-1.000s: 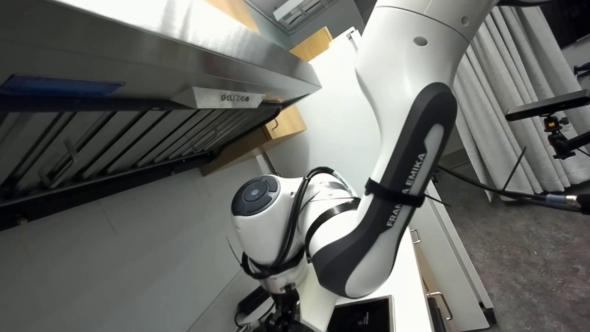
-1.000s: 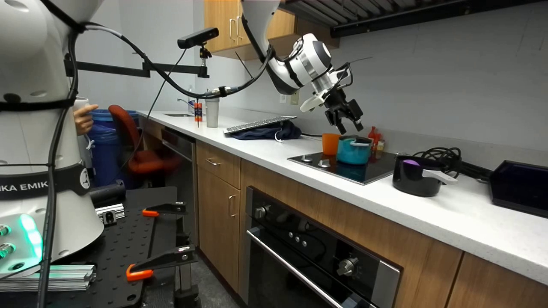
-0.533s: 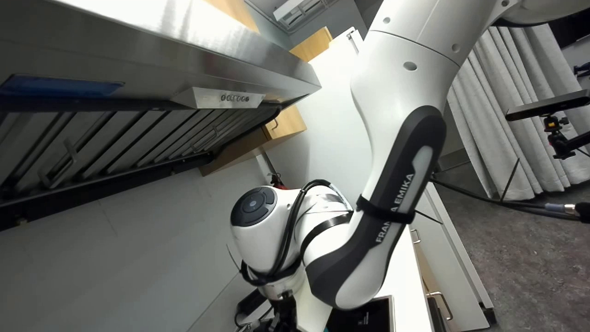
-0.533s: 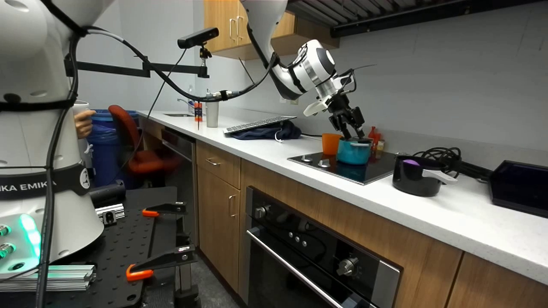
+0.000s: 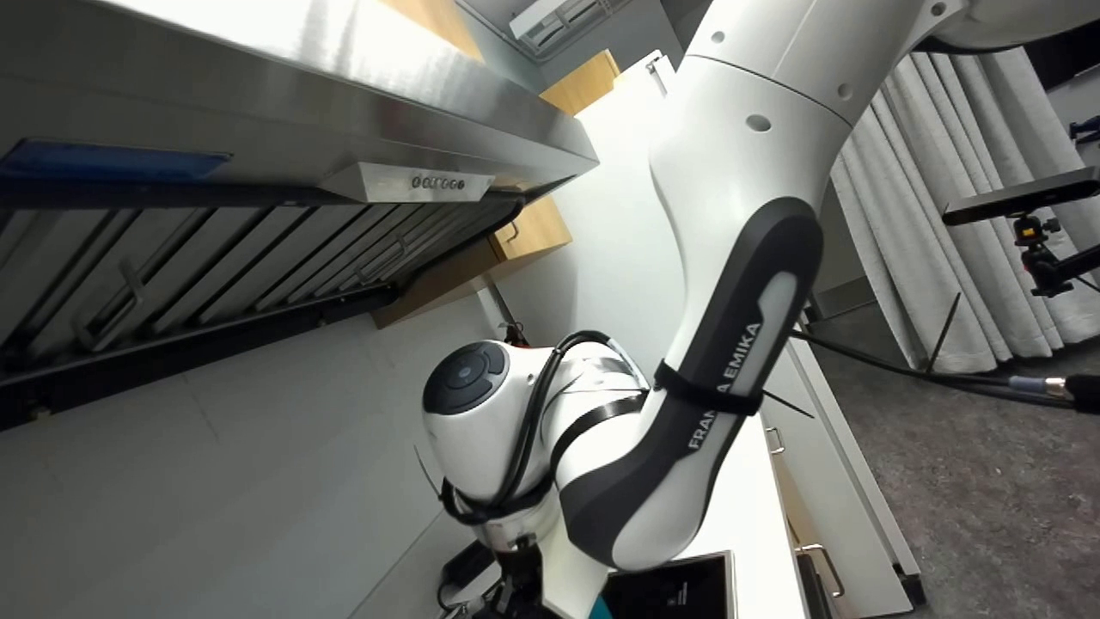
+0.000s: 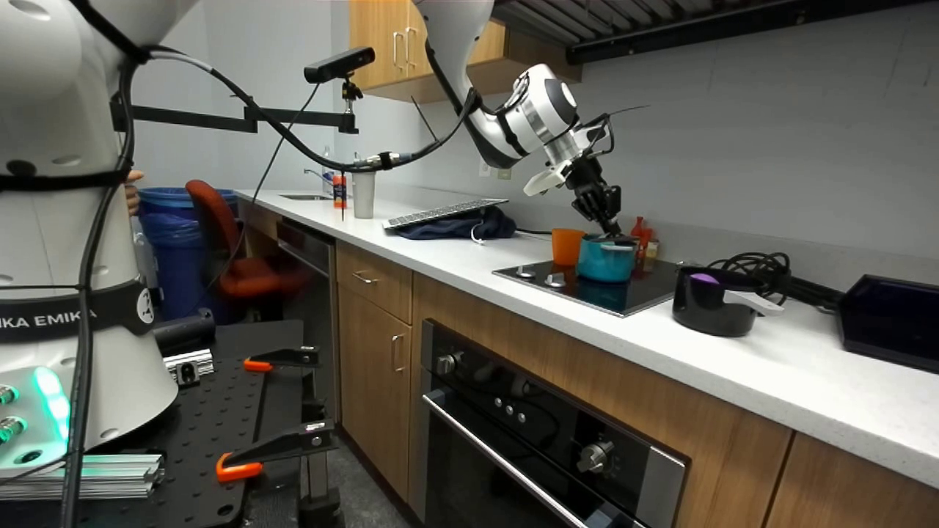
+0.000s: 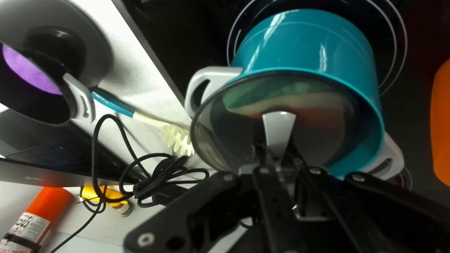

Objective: Put the purple plushie in the black pot then move the lid from the blue pot to the black pot

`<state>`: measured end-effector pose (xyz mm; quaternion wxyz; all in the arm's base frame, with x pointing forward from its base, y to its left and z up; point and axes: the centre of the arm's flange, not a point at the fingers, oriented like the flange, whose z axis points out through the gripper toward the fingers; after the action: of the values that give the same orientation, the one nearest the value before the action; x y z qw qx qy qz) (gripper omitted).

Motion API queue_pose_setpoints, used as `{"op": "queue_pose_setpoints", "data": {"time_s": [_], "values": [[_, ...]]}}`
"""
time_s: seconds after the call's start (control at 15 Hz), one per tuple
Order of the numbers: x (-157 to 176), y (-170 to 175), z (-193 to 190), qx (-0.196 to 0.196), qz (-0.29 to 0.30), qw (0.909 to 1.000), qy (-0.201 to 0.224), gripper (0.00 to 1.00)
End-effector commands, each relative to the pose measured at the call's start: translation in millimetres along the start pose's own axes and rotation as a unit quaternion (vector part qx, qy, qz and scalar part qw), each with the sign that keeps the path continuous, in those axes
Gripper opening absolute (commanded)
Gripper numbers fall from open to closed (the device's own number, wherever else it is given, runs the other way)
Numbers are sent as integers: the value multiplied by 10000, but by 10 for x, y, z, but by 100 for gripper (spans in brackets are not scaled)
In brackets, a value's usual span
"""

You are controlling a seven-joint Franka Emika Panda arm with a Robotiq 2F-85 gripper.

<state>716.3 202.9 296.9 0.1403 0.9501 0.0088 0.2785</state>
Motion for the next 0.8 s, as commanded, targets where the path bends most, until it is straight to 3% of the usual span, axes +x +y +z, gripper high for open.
{"op": "queue_pose_setpoints", "data": {"time_s": [0.0, 0.33, 0.73], "values": [[12, -25, -69, -73, -36, 10000, 44, 3], [-25, 112, -246, -152, 8, 9997, 200, 3], [59, 623, -433, -322, 560, 9972, 384, 3]]}}
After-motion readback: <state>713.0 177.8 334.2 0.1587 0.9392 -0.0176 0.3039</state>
